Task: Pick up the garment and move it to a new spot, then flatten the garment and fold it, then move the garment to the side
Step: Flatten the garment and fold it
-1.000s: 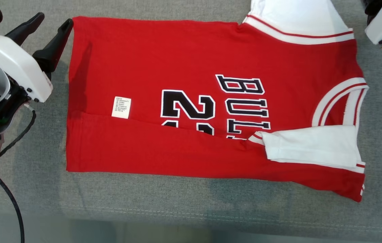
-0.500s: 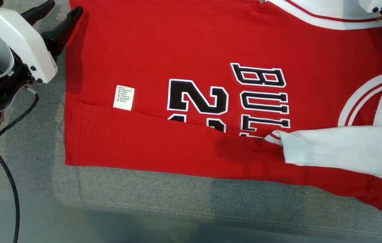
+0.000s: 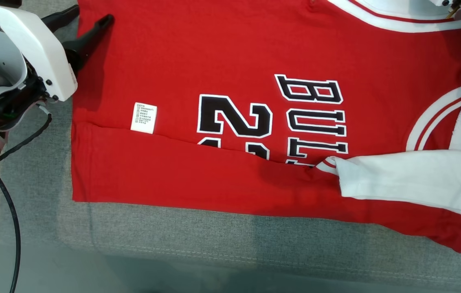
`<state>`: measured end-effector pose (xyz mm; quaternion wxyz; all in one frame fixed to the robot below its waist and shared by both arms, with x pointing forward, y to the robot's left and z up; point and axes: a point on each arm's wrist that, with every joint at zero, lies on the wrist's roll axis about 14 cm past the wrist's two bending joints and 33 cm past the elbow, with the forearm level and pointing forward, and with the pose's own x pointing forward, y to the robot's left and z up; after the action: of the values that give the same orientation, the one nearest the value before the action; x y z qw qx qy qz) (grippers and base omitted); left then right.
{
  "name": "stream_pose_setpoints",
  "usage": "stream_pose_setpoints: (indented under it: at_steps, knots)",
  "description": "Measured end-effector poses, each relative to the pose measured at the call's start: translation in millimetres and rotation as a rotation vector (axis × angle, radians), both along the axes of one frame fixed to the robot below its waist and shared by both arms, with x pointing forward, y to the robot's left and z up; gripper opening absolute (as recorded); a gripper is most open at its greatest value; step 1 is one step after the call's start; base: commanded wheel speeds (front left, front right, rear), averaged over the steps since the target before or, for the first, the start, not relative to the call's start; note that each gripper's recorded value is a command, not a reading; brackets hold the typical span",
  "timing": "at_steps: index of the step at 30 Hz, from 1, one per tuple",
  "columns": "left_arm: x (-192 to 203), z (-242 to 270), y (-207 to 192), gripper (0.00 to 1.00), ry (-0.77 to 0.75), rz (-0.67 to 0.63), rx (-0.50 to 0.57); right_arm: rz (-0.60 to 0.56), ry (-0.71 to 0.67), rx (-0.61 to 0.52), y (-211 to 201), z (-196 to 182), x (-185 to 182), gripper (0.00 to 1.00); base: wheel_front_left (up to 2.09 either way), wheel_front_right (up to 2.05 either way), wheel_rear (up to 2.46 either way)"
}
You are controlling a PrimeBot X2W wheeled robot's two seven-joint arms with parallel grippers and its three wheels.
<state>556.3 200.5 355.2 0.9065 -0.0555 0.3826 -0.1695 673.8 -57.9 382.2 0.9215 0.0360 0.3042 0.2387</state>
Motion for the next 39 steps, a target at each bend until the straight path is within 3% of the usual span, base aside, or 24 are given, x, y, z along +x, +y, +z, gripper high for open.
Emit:
stream_pose_setpoints:
  at_steps: [1,2,3,7,14,21,29,39]
  knots:
    - [0.4,-0.7,-0.8,0.80,0.005,0.000,-0.004,-0.003,0.004,0.005,-0.3,-0.2,-0.4,0.33,0.00,0.00,0.00]
    - [1.4,-1.2,-1.5,0.07,0.003,-0.002,-0.006,-0.008,0.003,0.007,-1.6,-0.9,-0.2,0.00,0.00,0.00,0.00]
    - [1.9,-1.7,-2.9,0.00,0.006,-0.008,-0.006,-0.012,0.004,0.009,-2.8,-1.7,-0.4,0.00,0.00,0.00,0.00]
    - [4.1,0.1,-6.8,0.00,-0.011,-0.024,-0.014,-0.008,-0.030,0.030,-1.1,3.0,0.2,0.00,0.00,0.00,0.00]
    - [3.5,17.6,-7.0,0.00,-0.083,-0.056,-0.028,0.013,-0.168,0.129,-0.8,42.7,4.7,0.00,0.00,0.00,0.00]
    - [3.1,41.3,-0.6,0.00,-0.161,-0.074,-0.033,0.059,-0.244,0.176,-10.1,60.2,-12.9,0.00,0.00,0.00,0.00]
    - [-14.8,51.9,-2.9,0.00,-0.157,-0.061,-0.098,0.161,-0.310,0.235,-8.0,76.2,-58.1,0.00,0.00,0.00,0.00]
    - [-33.3,57.2,-6.2,0.00,-0.108,-0.022,-0.201,0.182,-0.287,0.383,-23.7,97.3,-119.9,0.00,0.00,0.00,0.00]
